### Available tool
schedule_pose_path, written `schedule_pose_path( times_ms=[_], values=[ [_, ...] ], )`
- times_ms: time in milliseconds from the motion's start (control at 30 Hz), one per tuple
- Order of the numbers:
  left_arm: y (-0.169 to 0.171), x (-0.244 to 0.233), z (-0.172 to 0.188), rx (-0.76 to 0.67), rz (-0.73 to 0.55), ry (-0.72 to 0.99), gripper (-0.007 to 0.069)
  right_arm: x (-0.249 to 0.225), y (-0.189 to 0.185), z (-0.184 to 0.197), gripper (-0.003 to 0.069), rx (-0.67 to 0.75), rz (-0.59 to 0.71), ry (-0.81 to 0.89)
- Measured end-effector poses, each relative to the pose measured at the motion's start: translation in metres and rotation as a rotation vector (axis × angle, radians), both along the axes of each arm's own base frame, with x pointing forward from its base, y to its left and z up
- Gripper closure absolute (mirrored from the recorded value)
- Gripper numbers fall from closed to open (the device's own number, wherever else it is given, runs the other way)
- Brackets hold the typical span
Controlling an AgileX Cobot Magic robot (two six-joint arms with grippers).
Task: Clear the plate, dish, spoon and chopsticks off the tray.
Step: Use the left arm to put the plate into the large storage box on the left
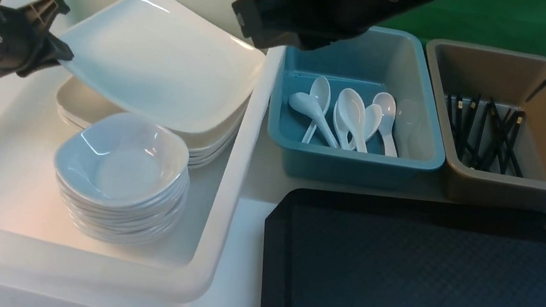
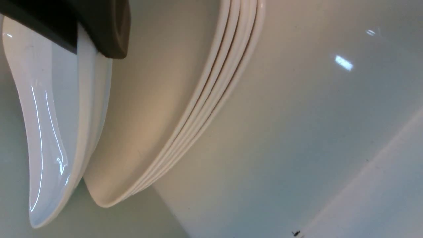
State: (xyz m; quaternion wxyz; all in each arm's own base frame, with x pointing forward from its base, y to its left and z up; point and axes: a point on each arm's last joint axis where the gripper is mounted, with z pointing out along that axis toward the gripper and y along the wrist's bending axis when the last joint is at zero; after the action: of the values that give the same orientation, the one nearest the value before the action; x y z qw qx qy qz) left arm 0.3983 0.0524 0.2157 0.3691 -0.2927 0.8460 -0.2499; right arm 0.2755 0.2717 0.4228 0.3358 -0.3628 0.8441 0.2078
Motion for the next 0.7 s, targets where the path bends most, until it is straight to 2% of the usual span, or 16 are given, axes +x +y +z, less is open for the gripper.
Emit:
schedule_pose_path(
  times_ms=[133, 167, 233, 333, 433, 567, 700],
  values=[
    [-0.004, -0.001, -0.001, 0.01, -0.041, 0.016, 0.0496, 0.0, 0.0, 0.0, 0.0634, 0.0, 0.0, 0.0],
    [-0.006, -0.003, -0.002, 0.018, -0.073, 0.029, 0.043, 0.0, 0.0, 0.0, 0.0635, 0.0, 0.0, 0.001],
    [-0.007, -0.004, -0.004, 0.037, -0.101, 0.042, 0.0379, 0.0, 0.0, 0.0, 0.0635, -0.001, 0.001, 0.002],
    [-0.007, -0.009, 0.001, 0.109, -0.151, 0.054, 0.0258, -0.002, -0.001, -0.001, 0.0635, -0.017, 0.005, 0.019],
    [-0.005, -0.016, 0.015, 0.182, -0.169, 0.049, 0.0195, -0.003, -0.002, -0.003, 0.0635, -0.035, 0.01, 0.037],
    [-0.003, -0.025, 0.037, 0.267, -0.166, 0.024, 0.0162, -0.004, -0.003, -0.004, 0.0635, -0.045, 0.012, 0.047],
    [-0.004, -0.036, 0.063, 0.318, -0.173, -0.025, 0.0174, -0.006, -0.004, -0.003, 0.0635, -0.053, 0.015, 0.054]
  ],
)
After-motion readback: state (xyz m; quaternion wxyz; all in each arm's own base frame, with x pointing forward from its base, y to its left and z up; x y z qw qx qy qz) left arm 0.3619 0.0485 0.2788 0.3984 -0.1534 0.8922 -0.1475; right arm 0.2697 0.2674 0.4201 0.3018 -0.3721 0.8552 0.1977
